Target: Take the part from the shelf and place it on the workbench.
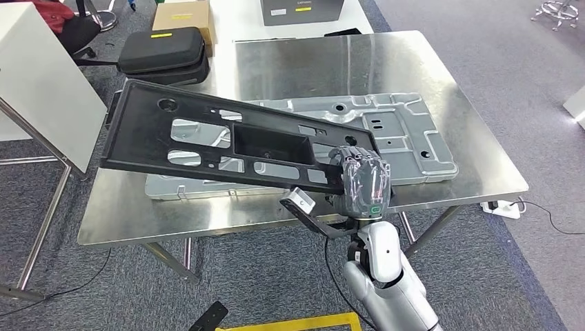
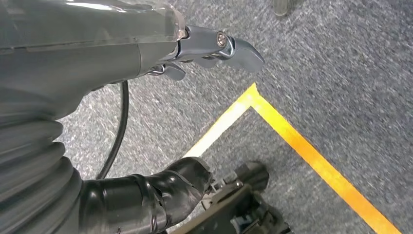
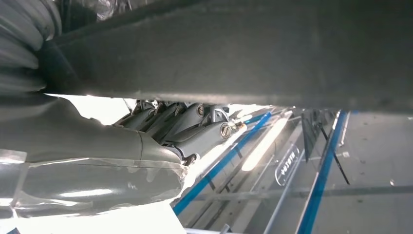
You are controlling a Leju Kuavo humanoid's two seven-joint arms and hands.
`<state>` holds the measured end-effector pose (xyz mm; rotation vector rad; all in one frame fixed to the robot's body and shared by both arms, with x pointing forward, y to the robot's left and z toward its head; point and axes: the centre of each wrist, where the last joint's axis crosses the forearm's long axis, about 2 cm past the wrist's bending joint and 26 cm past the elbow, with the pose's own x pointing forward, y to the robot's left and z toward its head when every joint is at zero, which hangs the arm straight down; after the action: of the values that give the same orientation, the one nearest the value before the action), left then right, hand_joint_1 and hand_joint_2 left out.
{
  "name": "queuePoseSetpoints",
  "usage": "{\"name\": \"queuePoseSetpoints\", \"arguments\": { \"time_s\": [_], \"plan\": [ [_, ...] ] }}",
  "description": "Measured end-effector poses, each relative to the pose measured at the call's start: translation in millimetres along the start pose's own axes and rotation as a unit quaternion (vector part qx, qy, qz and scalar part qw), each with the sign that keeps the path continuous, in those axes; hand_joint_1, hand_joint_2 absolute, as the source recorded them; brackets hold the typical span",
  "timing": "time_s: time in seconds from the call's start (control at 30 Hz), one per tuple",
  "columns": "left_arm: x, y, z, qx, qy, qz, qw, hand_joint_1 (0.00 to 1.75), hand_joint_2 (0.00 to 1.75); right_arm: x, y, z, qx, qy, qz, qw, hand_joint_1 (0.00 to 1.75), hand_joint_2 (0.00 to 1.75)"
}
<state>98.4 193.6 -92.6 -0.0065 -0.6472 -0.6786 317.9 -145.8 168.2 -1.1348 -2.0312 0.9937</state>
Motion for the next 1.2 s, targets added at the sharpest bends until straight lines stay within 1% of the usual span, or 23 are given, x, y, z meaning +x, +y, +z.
{"name": "queuePoseSetpoints", "arguments": {
  "time_s": [0.17,0.3,0.33,0.47,0.57,0.67,0.73,0.9,1.07,1.2],
  "plan": [
    [2,-1,0,-0.009,-0.008,0.006,1.000,0.00,1.75,-1,0,0,0.000,0.000,0.002,1.000,1.75,1.75],
    [2,-1,0,-0.016,-0.013,0.009,1.000,0.00,1.75,-1,-1,-1,0.000,-0.001,0.003,1.000,1.58,1.75],
    [2,-1,-1,-0.018,-0.014,0.009,1.000,0.00,1.75,-1,-1,-2,-0.001,-0.001,0.003,1.000,1.59,1.75],
    [2,-1,0,-0.019,-0.008,0.010,1.000,0.00,0.00,-1,-2,-6,-0.006,-0.003,0.019,1.000,1.65,1.75],
    [2,-1,-1,-0.012,0.002,0.005,1.000,0.00,0.00,-2,-3,-11,-0.003,-0.001,0.059,0.998,1.66,1.75],
    [5,1,-2,-0.011,0.004,-0.007,1.000,0.00,0.00,-6,-5,-25,0.000,-0.004,0.110,0.994,1.67,1.75],
    [8,1,-3,-0.013,0.003,-0.014,1.000,0.00,0.00,-9,-6,-34,0.002,-0.002,0.131,0.991,1.65,1.75],
    [13,2,-4,-0.016,-0.002,-0.023,1.000,0.00,0.00,-15,-6,-54,0.012,0.013,0.162,0.987,1.68,1.75],
    [16,1,-5,-0.023,-0.003,-0.031,0.999,0.00,0.00,-24,3,-69,0.050,0.030,0.201,0.978,1.68,1.75],
    [19,1,-6,-0.026,-0.004,-0.037,0.999,0.00,0.00,-32,3,-81,0.059,0.031,0.222,0.973,1.68,1.75]
  ]
}}
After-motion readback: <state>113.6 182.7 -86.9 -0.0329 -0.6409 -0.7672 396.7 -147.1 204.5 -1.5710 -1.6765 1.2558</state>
